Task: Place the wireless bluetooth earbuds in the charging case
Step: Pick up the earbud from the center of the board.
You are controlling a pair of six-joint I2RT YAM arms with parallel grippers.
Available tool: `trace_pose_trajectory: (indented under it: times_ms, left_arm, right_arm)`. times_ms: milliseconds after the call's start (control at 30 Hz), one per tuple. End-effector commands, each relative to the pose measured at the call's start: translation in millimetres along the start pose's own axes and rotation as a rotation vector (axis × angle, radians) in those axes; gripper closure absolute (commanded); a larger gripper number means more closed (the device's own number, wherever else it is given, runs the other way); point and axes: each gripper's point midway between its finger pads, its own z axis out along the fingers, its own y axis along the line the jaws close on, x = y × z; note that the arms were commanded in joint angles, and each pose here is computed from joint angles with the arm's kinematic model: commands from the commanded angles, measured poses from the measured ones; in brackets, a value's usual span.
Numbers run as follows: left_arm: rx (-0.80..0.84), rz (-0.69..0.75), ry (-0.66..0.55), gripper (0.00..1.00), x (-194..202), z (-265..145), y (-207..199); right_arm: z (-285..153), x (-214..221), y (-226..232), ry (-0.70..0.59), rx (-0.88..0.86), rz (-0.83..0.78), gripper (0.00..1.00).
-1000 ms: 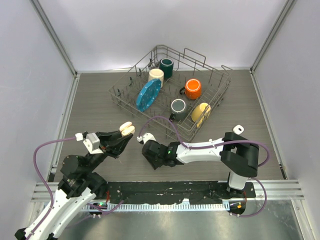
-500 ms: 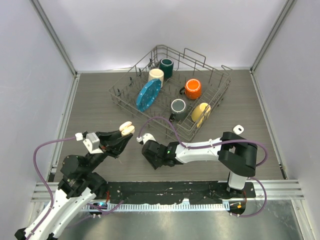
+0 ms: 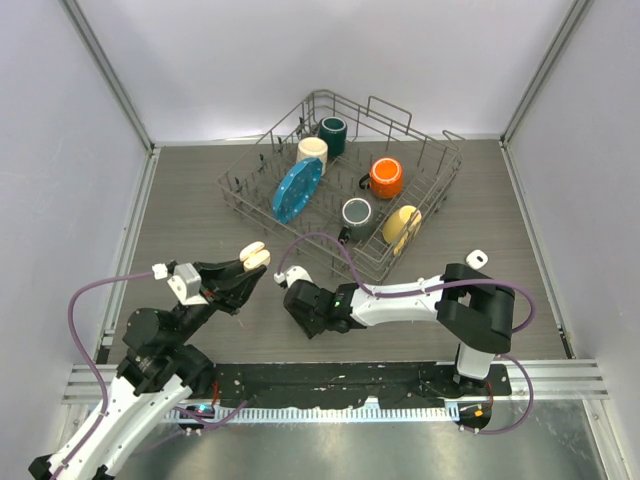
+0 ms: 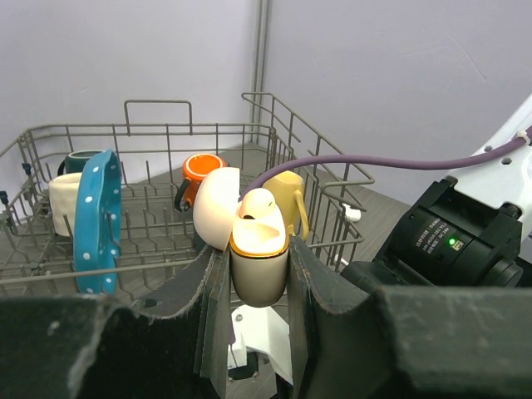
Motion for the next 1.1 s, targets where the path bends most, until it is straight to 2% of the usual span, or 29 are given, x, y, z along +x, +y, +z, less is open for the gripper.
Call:
trace_pose_trajectory:
  times_ms: [0,333,800,933,1067]
  left_arm:
    - [0.015,0.006,-0.067,1.00,-21,3,-4]
    - [0.015,-0.007,-0.086,1.00,-22,-2,-5]
    - [-0.013,-0.005,-0.083,1.00,-23,-10,-2]
    - [-0.017,-0.005,-0.084,1.00,-23,-10,-1]
    - [-0.025,-0.008,-0.082,1.00,-22,-11,0]
  right_arm:
    - [-10,-23,6,-0.068,-0.020,0.054,0.53]
    - [-10,-20,1,-0.050,0.029,0.134,0.59]
    - [-3,-15,2,-0.022,0.085,0.341,0.65]
    - [1,-14,5,-0.015,0.095,0.419,0.73]
    - [3,-10,3,0.003,0.120,0.443,0.74]
